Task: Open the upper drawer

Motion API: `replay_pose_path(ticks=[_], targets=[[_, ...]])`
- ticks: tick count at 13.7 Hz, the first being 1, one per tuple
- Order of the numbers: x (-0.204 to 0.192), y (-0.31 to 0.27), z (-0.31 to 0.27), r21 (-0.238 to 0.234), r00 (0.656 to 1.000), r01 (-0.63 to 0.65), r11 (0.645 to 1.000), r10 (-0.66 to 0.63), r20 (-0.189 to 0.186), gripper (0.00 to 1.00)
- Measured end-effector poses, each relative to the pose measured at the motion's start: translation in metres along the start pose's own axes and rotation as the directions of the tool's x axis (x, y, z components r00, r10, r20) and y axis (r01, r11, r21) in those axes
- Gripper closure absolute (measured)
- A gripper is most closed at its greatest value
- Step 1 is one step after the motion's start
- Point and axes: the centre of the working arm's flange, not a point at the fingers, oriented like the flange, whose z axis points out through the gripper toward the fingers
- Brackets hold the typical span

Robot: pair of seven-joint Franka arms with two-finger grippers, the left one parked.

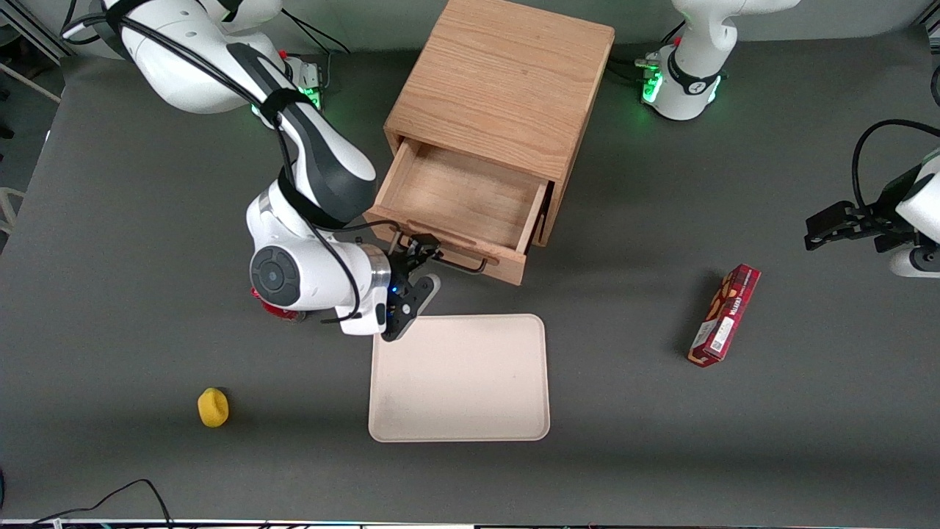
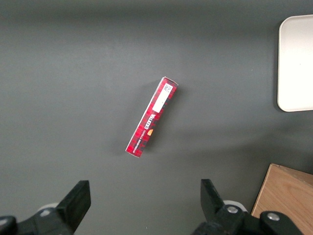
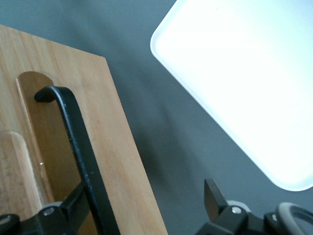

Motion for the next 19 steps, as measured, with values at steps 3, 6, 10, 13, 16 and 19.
replay_pose_path(ticks=[3,6,10,13,16,19], targets=[[0.004,0.019,-0.014,-0.019,0.999,0.024,1.0,-0.024,-0.027,0.0],[0.008,0.036,-0.032,-0.041,0.997,0.065,0.997,-0.067,-0.05,0.0],[0.011,0.056,-0.056,-0.09,0.983,0.159,0.983,-0.166,-0.084,0.0],[0.01,0.068,-0.07,-0.125,0.958,0.258,0.958,-0.27,-0.092,0.0],[0.012,0.059,-0.099,-0.157,0.943,0.291,0.944,-0.311,-0.119,0.0],[-0.013,0.011,-0.19,-0.221,0.954,0.224,0.949,-0.26,-0.15,0.0]])
